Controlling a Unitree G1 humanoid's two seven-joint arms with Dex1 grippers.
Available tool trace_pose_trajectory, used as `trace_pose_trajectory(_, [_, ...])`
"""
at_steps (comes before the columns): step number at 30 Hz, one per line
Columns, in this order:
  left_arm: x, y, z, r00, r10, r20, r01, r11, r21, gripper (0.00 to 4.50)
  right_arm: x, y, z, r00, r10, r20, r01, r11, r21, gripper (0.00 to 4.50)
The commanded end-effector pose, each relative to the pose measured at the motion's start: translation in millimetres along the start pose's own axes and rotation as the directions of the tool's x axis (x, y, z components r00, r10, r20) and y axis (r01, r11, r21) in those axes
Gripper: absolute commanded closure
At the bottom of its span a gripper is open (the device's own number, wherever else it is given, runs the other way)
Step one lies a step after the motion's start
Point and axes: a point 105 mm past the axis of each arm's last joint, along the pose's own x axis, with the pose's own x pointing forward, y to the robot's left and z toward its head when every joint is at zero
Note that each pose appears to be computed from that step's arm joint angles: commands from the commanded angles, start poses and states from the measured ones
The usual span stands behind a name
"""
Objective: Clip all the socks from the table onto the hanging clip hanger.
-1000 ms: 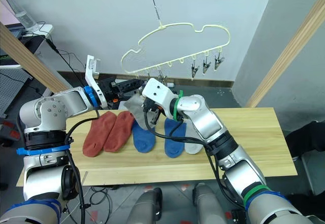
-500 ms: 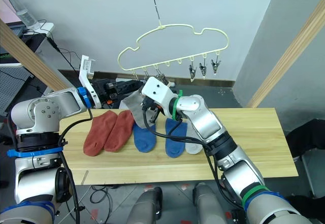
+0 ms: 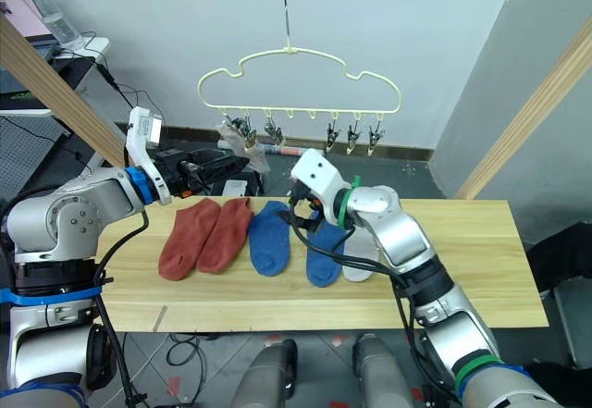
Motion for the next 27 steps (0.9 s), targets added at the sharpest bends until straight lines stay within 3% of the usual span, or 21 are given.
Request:
trace_pose_trajectory(1, [-6, -12, 15, 0.998, 0.001, 0.058, -0.007, 0.994, 0.112, 0.0, -22, -3, 21, 0.996, -0.029, 0.087, 0.028, 1.0, 0.009, 0.05])
trace_pose_trajectory(5, [-8, -19, 4, 0.994, 0.055, 0.095, -0.074, 0.974, 0.215, 0.0, -55, 3, 40, 0.972, -0.03, 0.233, 0.003, 0.994, 0.113, 0.05])
trace_pose_trajectory(10, [-2, -32, 4, 0.975, 0.047, 0.216, -0.11, 0.952, 0.286, 0.0, -74, 12, 38, 0.965, -0.007, 0.261, -0.03, 0.99, 0.137, 0.05])
trace_pose_trajectory(13, [0, -37, 8, 0.958, 0.037, 0.286, -0.116, 0.957, 0.265, 0.58, -78, 11, 36, 0.965, -0.021, 0.262, -0.015, 0.991, 0.133, 0.0])
trace_pose_trajectory(16, [13, -45, 0, 0.946, 0.069, 0.316, -0.166, 0.942, 0.291, 1.46, -82, 4, 33, 0.964, -0.062, 0.258, 0.031, 0.992, 0.124, 0.0])
trace_pose_trajectory(21, [25, -40, -4, 0.92, 0.131, 0.369, -0.251, 0.92, 0.3, 1.46, -82, 3, 43, 0.95, -0.082, 0.301, 0.048, 0.992, 0.118, 0.0])
trace_pose_trajectory(27, [33, -37, -5, 0.907, 0.138, 0.397, -0.27, 0.915, 0.299, 1.46, -85, 10, 57, 0.93, -0.048, 0.364, 0.011, 0.995, 0.103, 0.0])
